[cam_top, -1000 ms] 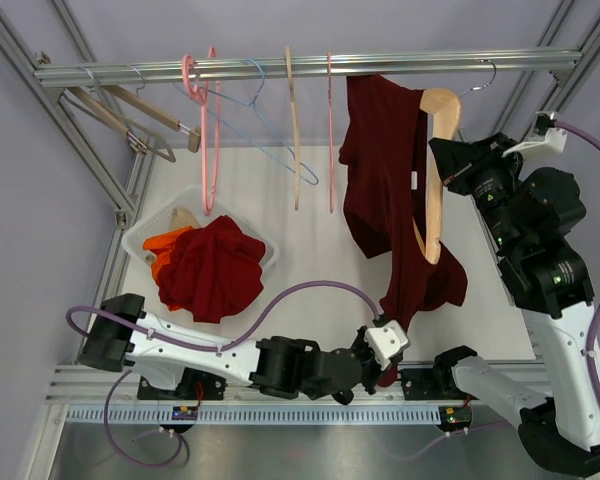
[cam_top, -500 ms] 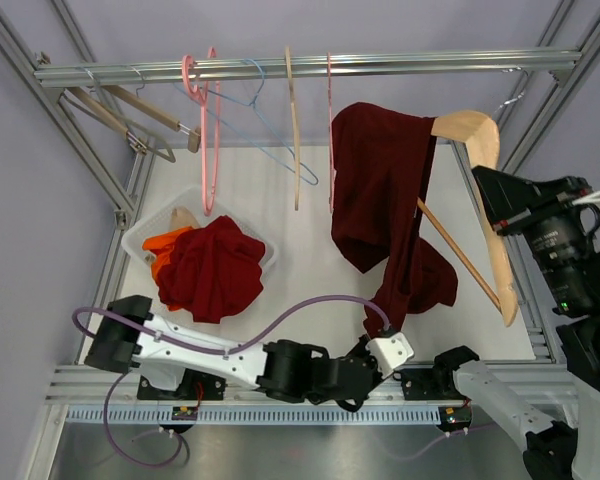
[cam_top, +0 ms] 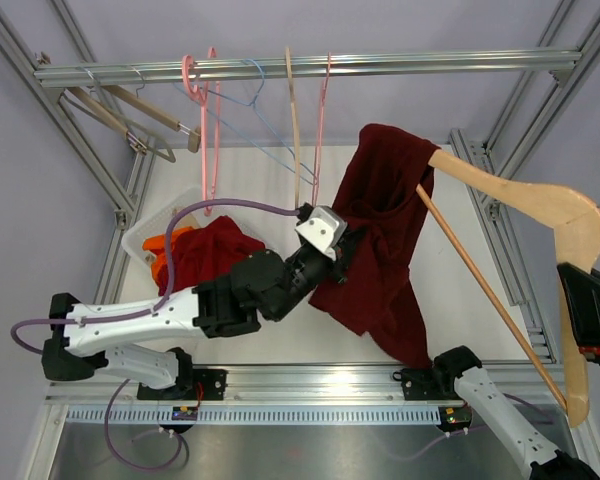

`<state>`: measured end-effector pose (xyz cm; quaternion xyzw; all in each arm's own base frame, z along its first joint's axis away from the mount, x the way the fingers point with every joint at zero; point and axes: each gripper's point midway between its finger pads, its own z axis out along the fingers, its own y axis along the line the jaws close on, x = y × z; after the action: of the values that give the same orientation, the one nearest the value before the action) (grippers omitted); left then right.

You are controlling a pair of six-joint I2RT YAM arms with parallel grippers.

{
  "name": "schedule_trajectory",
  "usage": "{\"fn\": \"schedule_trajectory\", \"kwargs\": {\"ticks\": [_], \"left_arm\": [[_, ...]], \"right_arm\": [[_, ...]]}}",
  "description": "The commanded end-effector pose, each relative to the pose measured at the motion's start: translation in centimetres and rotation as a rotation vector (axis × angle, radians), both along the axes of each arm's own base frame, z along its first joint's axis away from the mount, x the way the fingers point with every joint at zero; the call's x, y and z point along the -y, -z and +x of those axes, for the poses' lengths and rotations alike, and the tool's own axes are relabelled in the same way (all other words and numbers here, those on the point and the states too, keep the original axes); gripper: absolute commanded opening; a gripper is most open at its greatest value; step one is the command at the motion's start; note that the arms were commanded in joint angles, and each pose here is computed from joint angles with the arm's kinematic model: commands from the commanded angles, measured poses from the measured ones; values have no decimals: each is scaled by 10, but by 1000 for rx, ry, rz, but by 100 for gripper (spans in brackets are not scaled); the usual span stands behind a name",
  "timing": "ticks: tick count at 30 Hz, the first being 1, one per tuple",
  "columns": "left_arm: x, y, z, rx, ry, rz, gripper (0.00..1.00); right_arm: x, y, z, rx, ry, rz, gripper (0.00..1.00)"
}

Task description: Remove the t-shirt from the hanger

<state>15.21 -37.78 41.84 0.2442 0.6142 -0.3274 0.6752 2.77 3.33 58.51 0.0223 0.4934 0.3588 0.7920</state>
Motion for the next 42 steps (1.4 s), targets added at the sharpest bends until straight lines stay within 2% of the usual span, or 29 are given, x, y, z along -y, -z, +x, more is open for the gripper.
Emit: {"fn": "schedule_trajectory", "kwargs": {"ticks": [1, 3, 4, 5, 8, 10, 11, 14, 19, 24, 25, 27, 28, 30, 31, 32, 33, 36, 37, 38, 42], "left_arm": [[24, -37, 9, 116, 33, -87, 15], [29, -41, 23, 121, 2, -94, 42], [28, -49, 35, 129, -29, -105, 73], [41, -39, 41, 122, -18, -78, 79], [56, -45, 54, 124, 11, -85, 84], [65, -52, 51, 141, 46, -89, 74], [69, -59, 50, 149, 62, -98, 53], [70, -72, 42, 167, 84, -104, 0], [51, -90, 30, 182, 85, -135, 0], [6, -120, 7, 205, 104, -179, 0], [-18, -139, 1, 215, 107, -232, 0], [-40, -154, -6, 229, 114, -258, 0], [-59, -179, -9, 250, 118, -303, 0], [-66, -194, -19, 258, 169, -278, 0], [-82, -223, -29, 279, 201, -337, 0], [-80, -227, -37, 280, 248, -327, 0], [-75, -227, -52, 265, 338, -320, 0], [-90, -237, -76, 269, 445, -347, 0], [-93, -236, -81, 232, 475, -368, 0], [-92, -229, -87, 222, 508, -357, 0], [-135, -226, -103, 200, 538, -407, 0]], "right_arm": [[-1, -9, -25, 61, -99, -8, 0], [1, -7, -35, 68, -156, 13, 0], [1, -6, -39, 72, -177, 14, 0], [3, -5, -46, 79, -200, 27, 0], [5, -2, -58, 87, -255, 29, 0], [6, 0, -64, 88, -264, 29, 0], [8, 2, -66, 85, -263, 27, 0], [15, 2, -70, 87, -244, 33, 0], [26, 5, -74, 84, -207, 37, 0], [40, 41, -53, -45, -80, -4, 0], [46, 48, -50, -68, -47, -1, 0], [50, 63, -49, -107, -21, -27, 0], [55, 64, -53, -108, -10, -20, 0], [58, 71, -54, -128, -1, -28, 0], [60, 69, -55, -128, 12, -26, 0], [62, 72, -53, -142, 27, -34, 0], [66, 73, -46, -153, 66, -35, 0], [57, 78, -12, -215, 126, -95, 0], [49, 87, 15, -282, 161, -134, 0], [46, 83, 27, -283, 184, -137, 0], [36, 76, 77, -297, 280, -163, 0]]}}
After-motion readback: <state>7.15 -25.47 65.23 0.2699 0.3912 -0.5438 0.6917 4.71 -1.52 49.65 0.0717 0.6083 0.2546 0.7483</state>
